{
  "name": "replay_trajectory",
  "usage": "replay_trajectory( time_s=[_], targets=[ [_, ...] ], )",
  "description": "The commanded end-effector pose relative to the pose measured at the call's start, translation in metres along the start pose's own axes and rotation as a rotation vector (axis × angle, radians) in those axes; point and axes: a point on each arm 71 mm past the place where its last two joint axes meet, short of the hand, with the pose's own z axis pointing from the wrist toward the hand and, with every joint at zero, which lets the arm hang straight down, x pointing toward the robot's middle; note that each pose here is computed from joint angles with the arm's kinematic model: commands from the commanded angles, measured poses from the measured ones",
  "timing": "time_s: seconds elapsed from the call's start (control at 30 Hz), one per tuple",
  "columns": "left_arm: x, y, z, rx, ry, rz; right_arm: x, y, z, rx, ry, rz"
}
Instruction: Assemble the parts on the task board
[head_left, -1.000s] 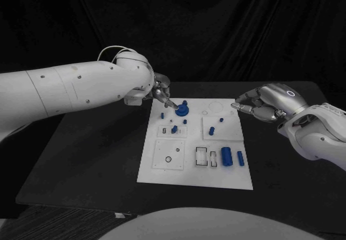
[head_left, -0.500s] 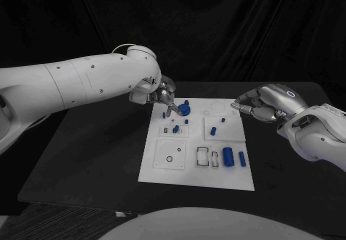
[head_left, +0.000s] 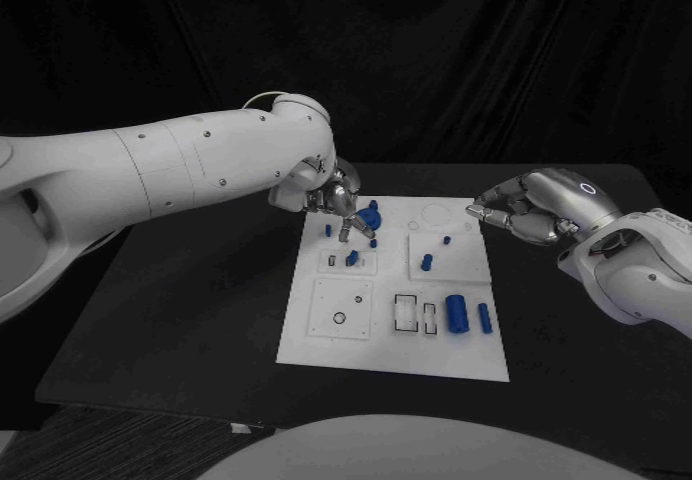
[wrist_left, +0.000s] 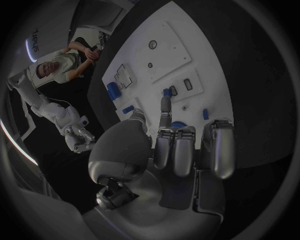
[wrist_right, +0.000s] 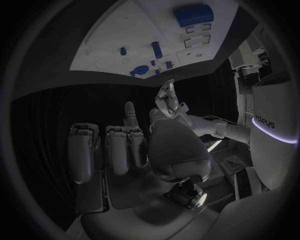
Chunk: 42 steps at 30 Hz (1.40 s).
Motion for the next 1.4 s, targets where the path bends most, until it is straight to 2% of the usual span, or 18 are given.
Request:
replay_trajectory(
  time_s=[0.03,0.33,0.47,0.7,1.4],
  targets=[
    [0.0024,-0.0048,0.0022,0.004,0.012,-0.002,0.001,0.001,0.000,0.001,0.006,0.012],
    [0.0091,-0.0098,0.0082,-0.024,0.023,0.048,0.002,0.002,0.001,-0.002,0.012,0.014],
    [0.0120,-0.0084,0.0129,-0.048,0.000,0.090,0.002,0.002,0.001,-0.002,0.014,0.014],
    [0.0178,-0.0047,0.0200,-0.072,-0.006,0.102,0.003,0.002,0.002,-0.001,0.020,0.014],
    [0.0201,-0.0094,0.0267,-0.060,-0.014,0.099,0.003,0.001,0.002,0.006,0.021,0.012]
  ],
)
